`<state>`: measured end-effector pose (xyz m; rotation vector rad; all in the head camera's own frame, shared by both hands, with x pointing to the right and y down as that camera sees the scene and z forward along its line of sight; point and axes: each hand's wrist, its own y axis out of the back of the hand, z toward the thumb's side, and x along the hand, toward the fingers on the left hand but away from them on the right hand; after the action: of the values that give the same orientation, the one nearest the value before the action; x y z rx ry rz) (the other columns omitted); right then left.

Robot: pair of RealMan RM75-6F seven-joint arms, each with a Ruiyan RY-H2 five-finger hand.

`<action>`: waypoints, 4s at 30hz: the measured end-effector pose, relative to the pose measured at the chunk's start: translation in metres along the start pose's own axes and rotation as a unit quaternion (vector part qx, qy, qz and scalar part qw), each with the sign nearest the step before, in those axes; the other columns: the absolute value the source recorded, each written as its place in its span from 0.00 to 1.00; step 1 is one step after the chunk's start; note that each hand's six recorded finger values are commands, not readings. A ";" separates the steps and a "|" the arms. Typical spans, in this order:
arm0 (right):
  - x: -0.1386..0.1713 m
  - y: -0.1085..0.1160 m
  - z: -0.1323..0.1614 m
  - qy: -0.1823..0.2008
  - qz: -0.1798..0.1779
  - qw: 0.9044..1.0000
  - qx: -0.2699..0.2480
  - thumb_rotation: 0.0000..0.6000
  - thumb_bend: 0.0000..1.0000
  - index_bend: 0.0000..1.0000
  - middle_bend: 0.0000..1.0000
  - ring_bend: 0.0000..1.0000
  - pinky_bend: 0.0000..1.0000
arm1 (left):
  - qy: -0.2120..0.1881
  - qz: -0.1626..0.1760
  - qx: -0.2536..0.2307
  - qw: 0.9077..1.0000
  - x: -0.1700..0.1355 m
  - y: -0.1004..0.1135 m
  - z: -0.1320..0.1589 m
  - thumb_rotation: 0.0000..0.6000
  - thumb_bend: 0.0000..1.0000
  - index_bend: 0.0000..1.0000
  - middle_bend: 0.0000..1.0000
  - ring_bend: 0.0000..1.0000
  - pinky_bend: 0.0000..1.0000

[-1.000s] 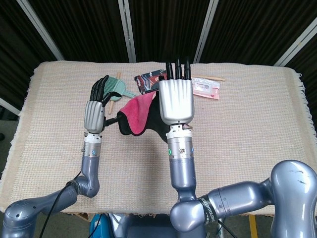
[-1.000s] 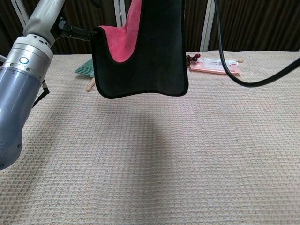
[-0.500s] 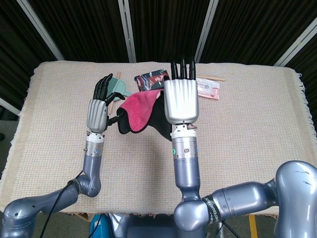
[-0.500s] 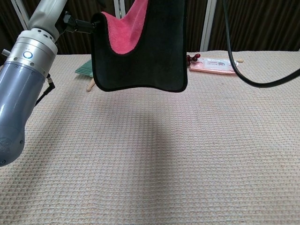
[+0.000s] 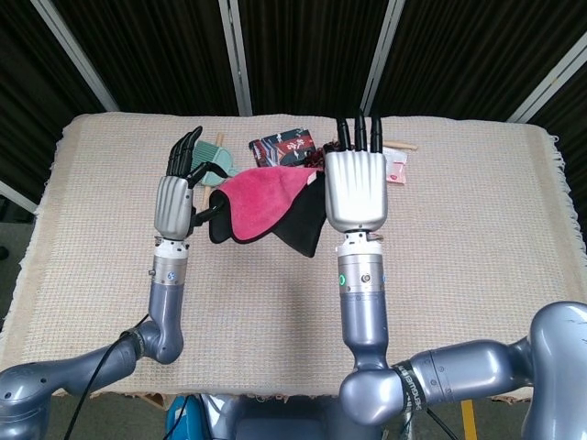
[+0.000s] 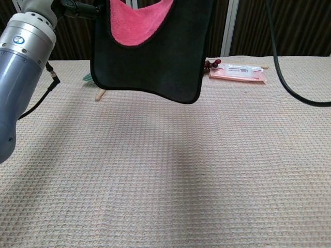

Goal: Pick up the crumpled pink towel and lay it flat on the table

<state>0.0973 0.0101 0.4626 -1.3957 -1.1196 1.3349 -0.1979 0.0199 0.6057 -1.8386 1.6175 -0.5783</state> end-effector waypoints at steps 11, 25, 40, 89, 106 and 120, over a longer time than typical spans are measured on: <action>0.004 -0.022 -0.031 -0.004 0.037 0.998 -0.049 1.00 0.48 0.65 0.19 0.00 0.00 | 0.124 -0.033 -0.137 0.982 0.005 0.010 -0.006 1.00 0.44 0.48 0.03 0.00 0.00; -0.005 -0.031 -0.052 0.001 0.038 0.997 -0.072 1.00 0.48 0.65 0.19 0.00 0.00 | 0.192 -0.057 -0.207 0.958 0.017 0.013 -0.001 1.00 0.44 0.48 0.04 0.00 0.00; -0.038 -0.062 -0.078 -0.010 0.046 0.992 -0.121 1.00 0.48 0.65 0.19 0.00 0.00 | 0.225 -0.090 -0.263 0.934 0.029 -0.019 0.010 1.00 0.43 0.48 0.05 0.00 0.00; -0.017 -0.144 -0.091 0.017 0.084 0.988 -0.132 1.00 0.48 0.66 0.19 0.00 0.00 | 0.228 -0.179 -0.228 0.929 -0.014 -0.109 -0.005 1.00 0.42 0.49 0.06 0.00 0.00; 0.066 -0.159 -0.107 0.034 0.132 0.984 -0.112 1.00 0.48 0.66 0.19 0.00 0.00 | 0.242 -0.215 -0.230 0.918 -0.122 -0.055 -0.022 1.00 0.42 0.49 0.06 0.00 0.00; 0.099 -0.161 -0.120 0.038 0.156 0.982 -0.097 1.00 0.48 0.66 0.19 0.00 0.00 | 0.249 -0.253 -0.208 0.911 -0.160 -0.046 -0.032 1.00 0.42 0.49 0.06 0.00 0.00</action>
<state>0.2130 0.1397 0.6041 -1.8085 -1.0310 1.4037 -0.2118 0.1754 0.6721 -2.6290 1.6590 -1.0639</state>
